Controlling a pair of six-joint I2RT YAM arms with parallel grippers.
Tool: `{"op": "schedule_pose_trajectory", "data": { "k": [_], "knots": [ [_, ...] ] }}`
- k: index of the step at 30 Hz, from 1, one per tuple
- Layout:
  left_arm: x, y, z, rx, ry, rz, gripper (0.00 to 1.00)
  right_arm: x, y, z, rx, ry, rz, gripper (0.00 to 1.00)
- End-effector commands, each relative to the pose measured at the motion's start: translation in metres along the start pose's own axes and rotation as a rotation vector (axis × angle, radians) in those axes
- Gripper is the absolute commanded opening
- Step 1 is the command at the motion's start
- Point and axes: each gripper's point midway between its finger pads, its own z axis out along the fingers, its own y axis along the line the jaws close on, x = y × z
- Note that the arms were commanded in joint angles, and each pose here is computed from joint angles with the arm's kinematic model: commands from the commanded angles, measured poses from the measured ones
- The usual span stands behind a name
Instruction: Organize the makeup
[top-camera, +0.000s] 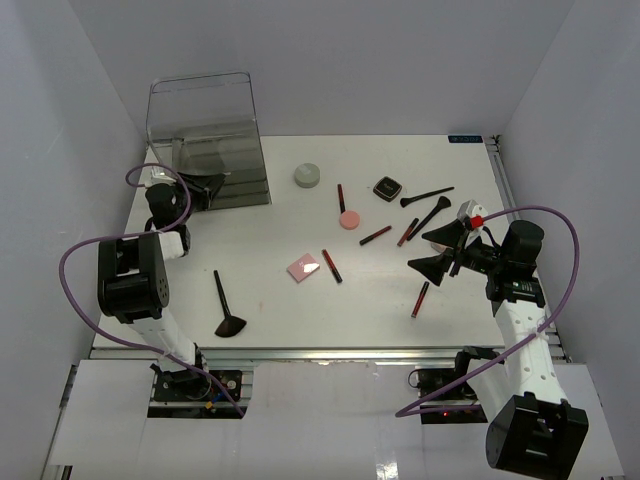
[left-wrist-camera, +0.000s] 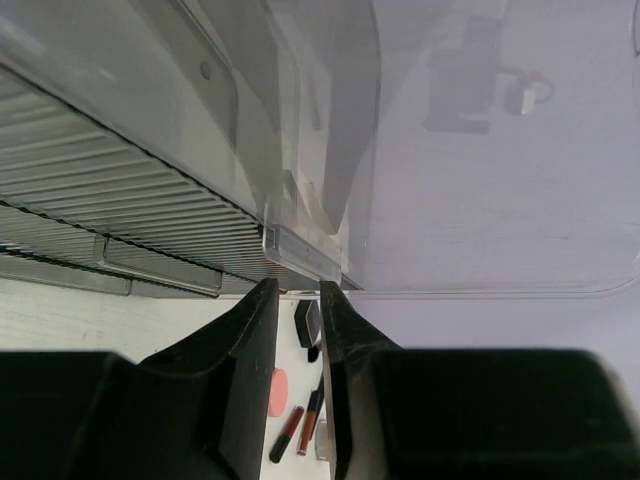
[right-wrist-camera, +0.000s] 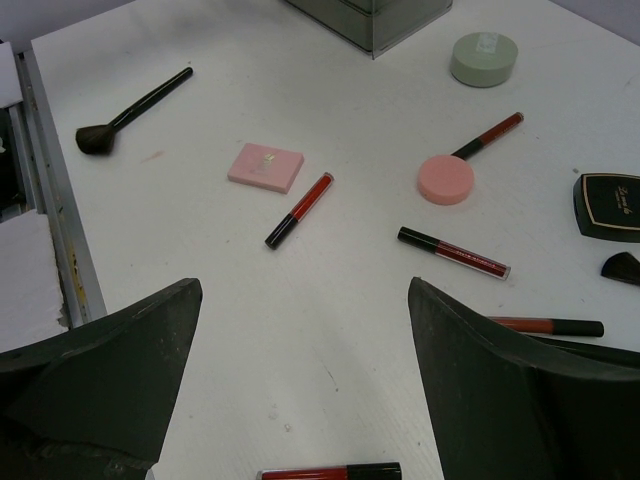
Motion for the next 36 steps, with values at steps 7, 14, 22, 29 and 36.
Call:
{"op": "schedule_pose_trajectory", "data": {
  "k": [7,14,22,29,36],
  "knots": [
    [-0.018,-0.035,0.001,0.113,-0.063,0.018,0.34,-0.005,0.004,0.001,-0.033,-0.010,-0.025,0.90],
    [-0.017,-0.040,-0.005,0.134,-0.074,0.020,0.39,-0.004,0.004,0.001,-0.034,-0.010,-0.024,0.90],
    [-0.022,-0.029,0.005,0.073,-0.074,-0.006,0.39,-0.004,0.003,0.001,-0.032,-0.009,-0.023,0.90],
    [-0.026,-0.022,0.009,0.052,-0.095,-0.032,0.25,-0.004,0.003,0.001,-0.033,-0.010,-0.023,0.90],
    [-0.030,-0.021,0.011,0.052,-0.092,-0.035,0.24,-0.005,0.004,0.001,-0.037,-0.011,-0.027,0.90]
  ]
}}
